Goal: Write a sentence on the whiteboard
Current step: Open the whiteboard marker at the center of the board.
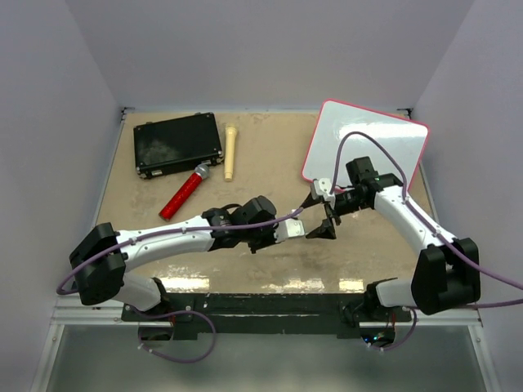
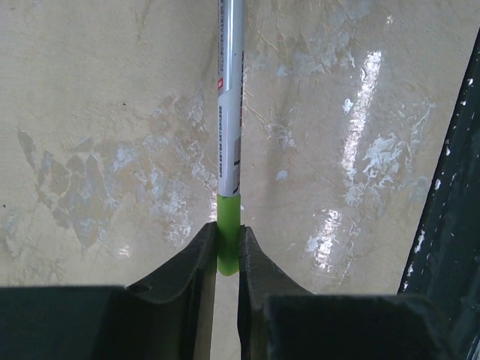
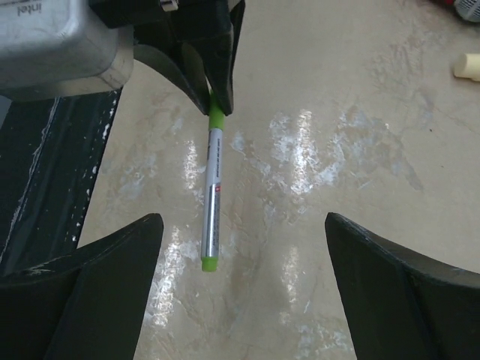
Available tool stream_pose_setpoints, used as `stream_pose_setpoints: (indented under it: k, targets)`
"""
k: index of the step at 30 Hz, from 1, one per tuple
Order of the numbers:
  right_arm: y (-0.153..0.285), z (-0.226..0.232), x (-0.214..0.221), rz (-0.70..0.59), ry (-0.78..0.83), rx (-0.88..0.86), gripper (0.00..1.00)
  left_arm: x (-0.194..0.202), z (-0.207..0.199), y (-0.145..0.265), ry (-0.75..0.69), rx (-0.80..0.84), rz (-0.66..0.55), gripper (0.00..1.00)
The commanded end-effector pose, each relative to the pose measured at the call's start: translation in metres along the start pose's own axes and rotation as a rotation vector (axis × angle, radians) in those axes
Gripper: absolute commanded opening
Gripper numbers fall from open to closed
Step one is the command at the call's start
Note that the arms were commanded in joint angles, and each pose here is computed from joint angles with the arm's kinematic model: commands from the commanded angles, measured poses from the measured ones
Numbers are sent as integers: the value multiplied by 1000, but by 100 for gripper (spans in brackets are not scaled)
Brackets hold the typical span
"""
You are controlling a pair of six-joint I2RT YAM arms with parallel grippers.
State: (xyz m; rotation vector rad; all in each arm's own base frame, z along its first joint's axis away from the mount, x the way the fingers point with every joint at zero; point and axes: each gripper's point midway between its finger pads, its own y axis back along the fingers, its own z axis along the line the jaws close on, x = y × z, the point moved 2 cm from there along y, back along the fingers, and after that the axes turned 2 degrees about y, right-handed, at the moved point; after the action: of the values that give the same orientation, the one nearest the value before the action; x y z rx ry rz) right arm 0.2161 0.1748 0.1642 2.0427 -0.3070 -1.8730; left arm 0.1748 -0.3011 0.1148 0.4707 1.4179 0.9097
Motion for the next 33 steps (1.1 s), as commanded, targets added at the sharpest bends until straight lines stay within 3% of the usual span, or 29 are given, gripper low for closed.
stream_pose_setpoints:
  k: [1, 20, 26, 33]
  targets:
    - [-9, 0, -13, -10, 58, -40, 91, -25, 7, 12, -51, -2, -74, 0]
    - [-34, 0, -1, 56, -26, -102, 58, -38, 22, 17, 31, -53, -144, 0]
    - [-38, 0, -1, 46, -61, -116, 54, -42, 22, 22, 37, -52, -184, 0]
    - [-38, 2, -6, 15, -68, -137, 43, -48, 20, 24, 45, -40, -218, 0]
